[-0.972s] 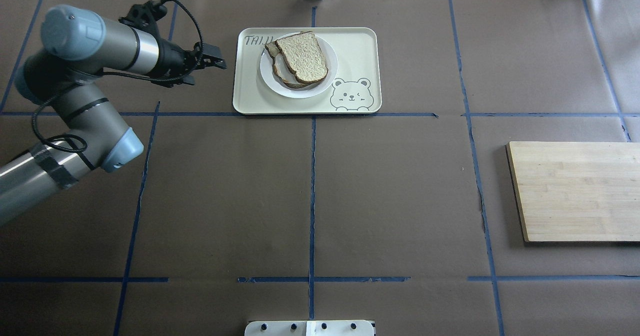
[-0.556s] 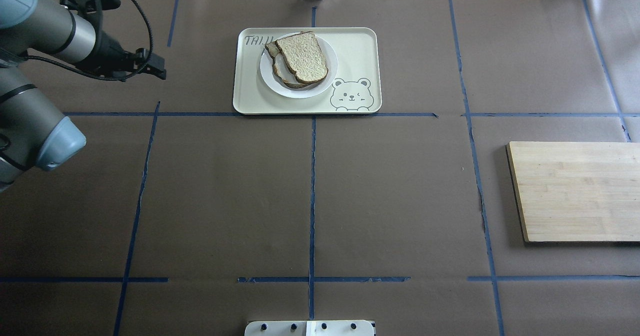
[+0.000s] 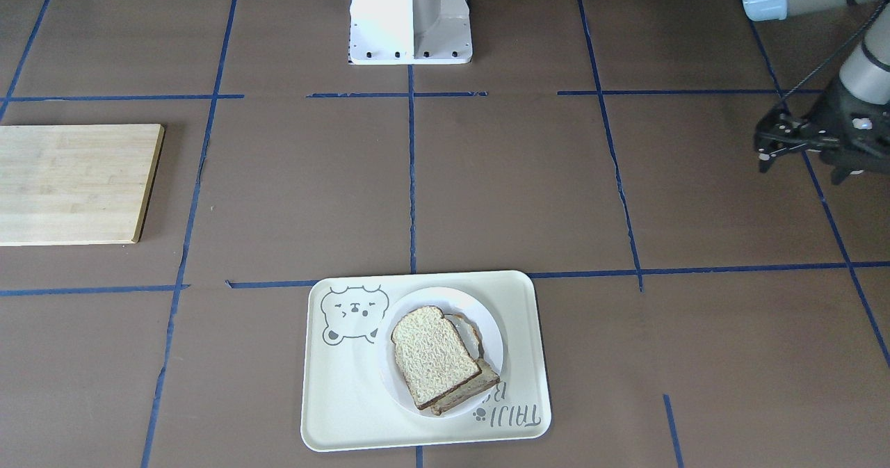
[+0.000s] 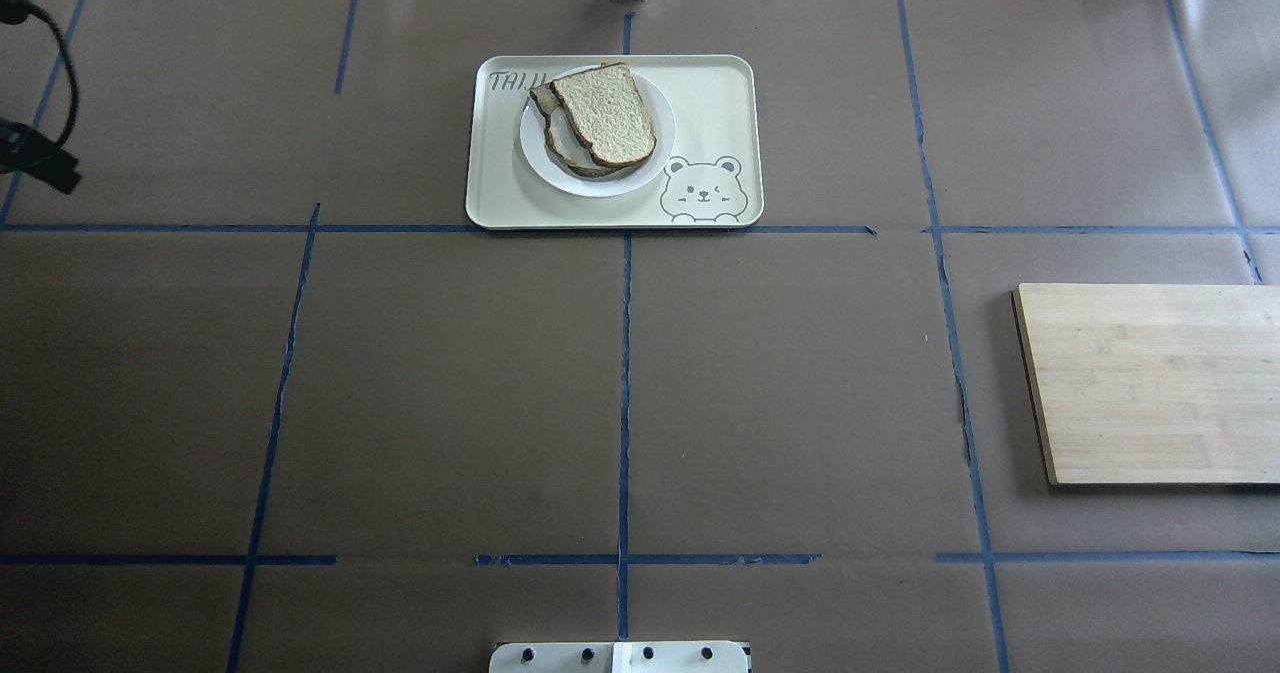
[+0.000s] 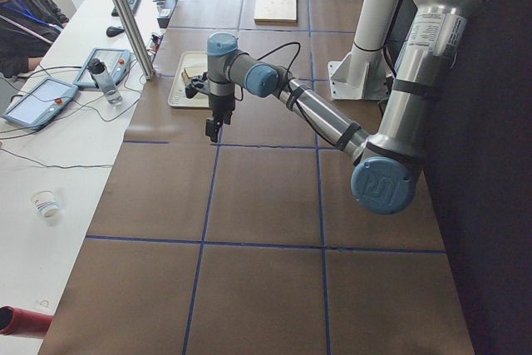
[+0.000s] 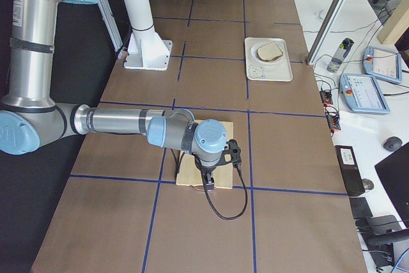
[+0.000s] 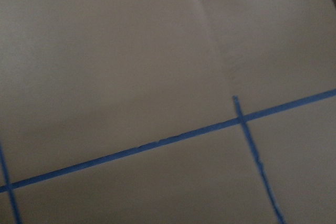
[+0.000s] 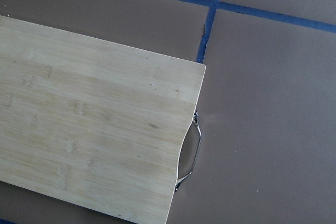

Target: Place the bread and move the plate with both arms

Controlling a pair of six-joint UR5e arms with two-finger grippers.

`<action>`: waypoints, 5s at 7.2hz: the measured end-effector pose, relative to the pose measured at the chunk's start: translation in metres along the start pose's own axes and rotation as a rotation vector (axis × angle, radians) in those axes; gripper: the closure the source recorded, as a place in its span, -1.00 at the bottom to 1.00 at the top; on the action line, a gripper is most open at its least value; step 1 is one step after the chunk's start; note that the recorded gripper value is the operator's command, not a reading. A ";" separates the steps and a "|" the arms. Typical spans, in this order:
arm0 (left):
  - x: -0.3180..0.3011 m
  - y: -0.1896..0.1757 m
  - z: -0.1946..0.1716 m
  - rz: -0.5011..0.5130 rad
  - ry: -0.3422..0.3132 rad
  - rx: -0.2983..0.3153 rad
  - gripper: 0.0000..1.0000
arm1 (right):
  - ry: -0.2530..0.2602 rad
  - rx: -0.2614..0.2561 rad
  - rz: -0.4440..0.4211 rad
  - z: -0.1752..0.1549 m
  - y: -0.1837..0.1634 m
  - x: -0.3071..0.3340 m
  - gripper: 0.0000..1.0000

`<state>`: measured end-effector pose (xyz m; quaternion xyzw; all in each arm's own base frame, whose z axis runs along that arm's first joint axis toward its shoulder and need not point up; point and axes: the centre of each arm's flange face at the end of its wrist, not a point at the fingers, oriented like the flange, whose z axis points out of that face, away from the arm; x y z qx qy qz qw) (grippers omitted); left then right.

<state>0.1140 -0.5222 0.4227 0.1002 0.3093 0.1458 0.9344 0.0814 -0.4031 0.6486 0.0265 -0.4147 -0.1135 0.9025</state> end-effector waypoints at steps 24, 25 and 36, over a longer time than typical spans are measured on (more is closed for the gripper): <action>-0.196 0.191 0.042 -0.239 0.110 -0.147 -1.00 | 0.079 -0.028 0.022 0.010 -0.024 -0.015 -0.99; -0.197 0.191 0.042 -0.239 0.109 -0.147 -1.00 | 0.077 -0.030 0.024 0.011 -0.023 -0.015 -0.99; -0.193 0.187 0.042 -0.226 0.115 -0.144 -1.00 | 0.063 -0.074 0.008 0.030 -0.022 -0.022 -0.99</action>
